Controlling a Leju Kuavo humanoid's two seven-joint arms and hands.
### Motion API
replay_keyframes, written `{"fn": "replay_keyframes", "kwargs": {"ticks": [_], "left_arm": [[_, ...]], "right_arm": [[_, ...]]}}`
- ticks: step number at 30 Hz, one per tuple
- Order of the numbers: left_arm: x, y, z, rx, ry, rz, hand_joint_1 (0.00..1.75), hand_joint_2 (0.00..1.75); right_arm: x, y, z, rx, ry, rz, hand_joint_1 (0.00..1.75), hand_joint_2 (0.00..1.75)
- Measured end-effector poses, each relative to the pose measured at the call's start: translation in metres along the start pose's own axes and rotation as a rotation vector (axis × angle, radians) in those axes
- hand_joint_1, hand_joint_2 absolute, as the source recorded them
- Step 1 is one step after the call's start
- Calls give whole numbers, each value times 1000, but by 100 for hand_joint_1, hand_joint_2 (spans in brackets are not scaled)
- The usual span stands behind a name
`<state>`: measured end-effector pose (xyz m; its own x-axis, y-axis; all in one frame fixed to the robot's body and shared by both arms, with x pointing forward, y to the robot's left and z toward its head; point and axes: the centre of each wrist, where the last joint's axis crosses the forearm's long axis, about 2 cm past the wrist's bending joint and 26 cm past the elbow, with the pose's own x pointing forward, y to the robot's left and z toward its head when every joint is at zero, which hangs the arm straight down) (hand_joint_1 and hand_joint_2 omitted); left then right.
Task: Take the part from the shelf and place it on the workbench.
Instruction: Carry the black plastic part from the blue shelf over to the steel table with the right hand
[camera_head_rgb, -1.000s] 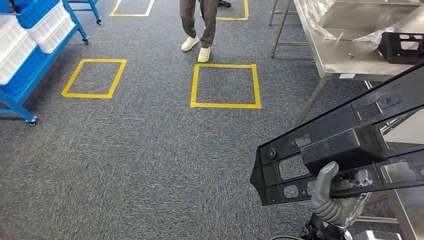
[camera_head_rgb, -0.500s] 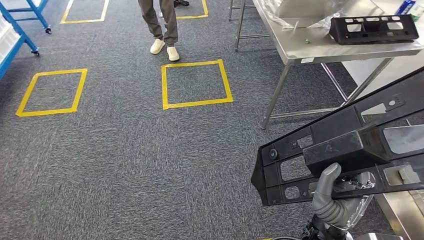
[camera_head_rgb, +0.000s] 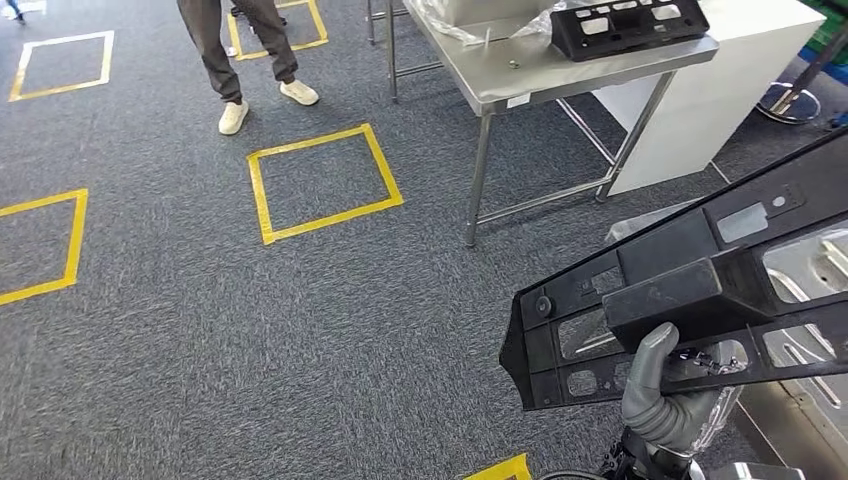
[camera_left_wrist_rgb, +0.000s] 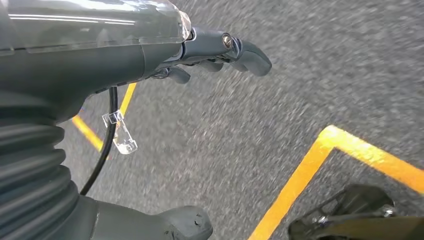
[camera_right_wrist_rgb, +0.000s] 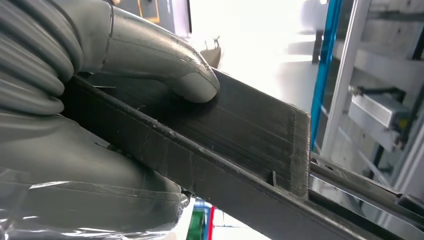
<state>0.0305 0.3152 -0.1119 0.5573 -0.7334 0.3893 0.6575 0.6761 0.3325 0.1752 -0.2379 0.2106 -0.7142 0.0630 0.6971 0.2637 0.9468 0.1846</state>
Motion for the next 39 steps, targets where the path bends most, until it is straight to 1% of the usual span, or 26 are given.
{"fn": "replay_keyframes", "kwargs": {"ticks": [8, 13, 20, 27, 34, 39], "left_arm": [[3, 1, -2, -4, -7, 3, 0, 175], [0, -1, 0, -14, -1, 5, 0, 175], [2, 0, -1, -15, -5, 6, 0, 175], [0, 0, 0, -19, -7, 7, 0, 175], [-2, 0, 1, -19, -3, 5, 0, 175], [2, 2, -1, -13, -10, 5, 0, 175]], "right_arm": [[0, 0, 0, 0, 7, 0, 175, 175], [0, 0, 0, 0, 8, 0, 175, 175], [0, 0, -1, 0, 3, 0, 175, 175], [5, -1, -3, -1, -48, 27, 175, 175], [7, -1, -4, -3, -61, 31, 175, 175], [9, -2, -4, -5, -66, 31, 175, 175]]}}
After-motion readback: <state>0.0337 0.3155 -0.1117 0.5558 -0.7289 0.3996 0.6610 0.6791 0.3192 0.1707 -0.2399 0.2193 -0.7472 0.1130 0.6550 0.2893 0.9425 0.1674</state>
